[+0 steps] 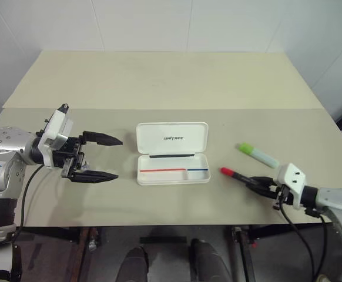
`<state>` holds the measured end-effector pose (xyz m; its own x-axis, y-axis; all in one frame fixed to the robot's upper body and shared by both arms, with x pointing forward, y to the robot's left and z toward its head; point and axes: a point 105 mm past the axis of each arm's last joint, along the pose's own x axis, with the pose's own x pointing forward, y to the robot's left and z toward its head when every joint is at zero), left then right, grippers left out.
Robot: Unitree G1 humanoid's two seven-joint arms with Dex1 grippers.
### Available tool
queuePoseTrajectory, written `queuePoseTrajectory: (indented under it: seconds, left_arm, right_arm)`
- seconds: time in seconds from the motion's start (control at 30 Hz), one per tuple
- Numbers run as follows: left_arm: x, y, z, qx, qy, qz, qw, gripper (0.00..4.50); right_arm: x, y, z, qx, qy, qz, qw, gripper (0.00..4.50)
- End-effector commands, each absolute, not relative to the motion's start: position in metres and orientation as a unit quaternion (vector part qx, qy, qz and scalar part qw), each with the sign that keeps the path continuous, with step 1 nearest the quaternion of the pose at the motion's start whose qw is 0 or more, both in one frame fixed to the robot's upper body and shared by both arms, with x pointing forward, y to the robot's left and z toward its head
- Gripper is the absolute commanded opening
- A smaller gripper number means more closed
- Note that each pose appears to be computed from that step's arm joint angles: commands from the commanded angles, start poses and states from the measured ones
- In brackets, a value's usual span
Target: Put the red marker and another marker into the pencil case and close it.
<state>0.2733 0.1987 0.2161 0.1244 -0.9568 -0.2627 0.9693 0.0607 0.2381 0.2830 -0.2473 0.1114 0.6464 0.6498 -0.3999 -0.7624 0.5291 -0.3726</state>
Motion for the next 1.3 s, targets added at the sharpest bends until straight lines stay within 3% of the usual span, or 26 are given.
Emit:
queuePoseTrajectory:
  seconds: [0.03,0.3,0.57,0.93,1.3]
  left_arm:
    - [0.275,0.206,0.219,0.201,0.005,-0.639,0.743,4.50]
    - [0.271,0.215,0.207,0.195,0.012,-0.621,0.759,4.50]
    - [0.272,0.217,0.199,0.171,0.002,-0.597,0.784,4.50]
    - [0.270,0.210,0.193,0.157,-0.011,-0.580,0.800,4.50]
    - [0.266,0.210,0.193,0.154,-0.013,-0.574,0.804,4.50]
  right_arm:
    - [0.293,-0.245,0.161,-0.301,0.034,0.402,0.864,0.65]
    - [0.300,-0.165,0.194,-0.305,-0.054,0.526,0.792,0.65]
    - [0.309,-0.103,0.168,-0.324,-0.058,0.635,0.699,0.65]
    - [0.356,-0.062,0.158,-0.338,-0.057,0.649,0.679,0.65]
    - [0.358,-0.047,0.147,-0.326,-0.050,0.670,0.665,0.65]
